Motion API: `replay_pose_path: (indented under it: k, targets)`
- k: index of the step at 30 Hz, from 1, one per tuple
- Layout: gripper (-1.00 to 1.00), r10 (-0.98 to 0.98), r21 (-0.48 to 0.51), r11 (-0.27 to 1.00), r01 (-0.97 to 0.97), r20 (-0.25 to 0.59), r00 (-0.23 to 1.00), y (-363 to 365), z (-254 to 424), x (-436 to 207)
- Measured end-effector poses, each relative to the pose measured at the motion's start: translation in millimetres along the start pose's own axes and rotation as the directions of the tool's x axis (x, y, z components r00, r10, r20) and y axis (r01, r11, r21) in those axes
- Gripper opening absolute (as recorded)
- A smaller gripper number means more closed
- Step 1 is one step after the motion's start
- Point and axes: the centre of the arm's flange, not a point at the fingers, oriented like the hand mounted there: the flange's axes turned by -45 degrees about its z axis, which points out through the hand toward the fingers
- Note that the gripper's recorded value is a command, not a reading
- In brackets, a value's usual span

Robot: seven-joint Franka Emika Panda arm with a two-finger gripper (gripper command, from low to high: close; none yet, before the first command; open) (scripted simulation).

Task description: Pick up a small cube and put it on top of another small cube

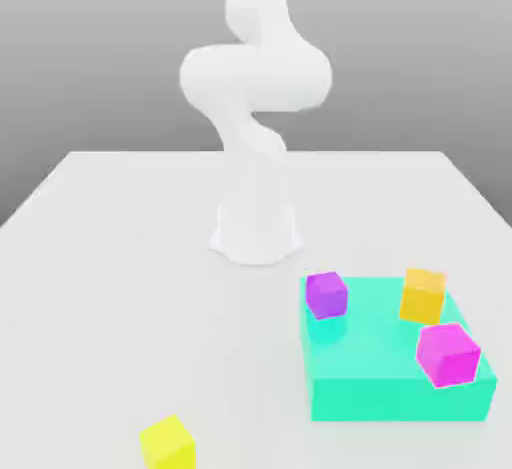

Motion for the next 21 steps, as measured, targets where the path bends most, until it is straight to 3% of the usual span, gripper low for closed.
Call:
replay_pose_path:
  k: [10,21]
  targets:
    - [0.0,-0.214,0.104,0.976,0.194,0.246,0.945,33,188,-36]
    - [0.0,-0.433,0.263,0.9,0.347,0.456,0.777,68,356,-151]
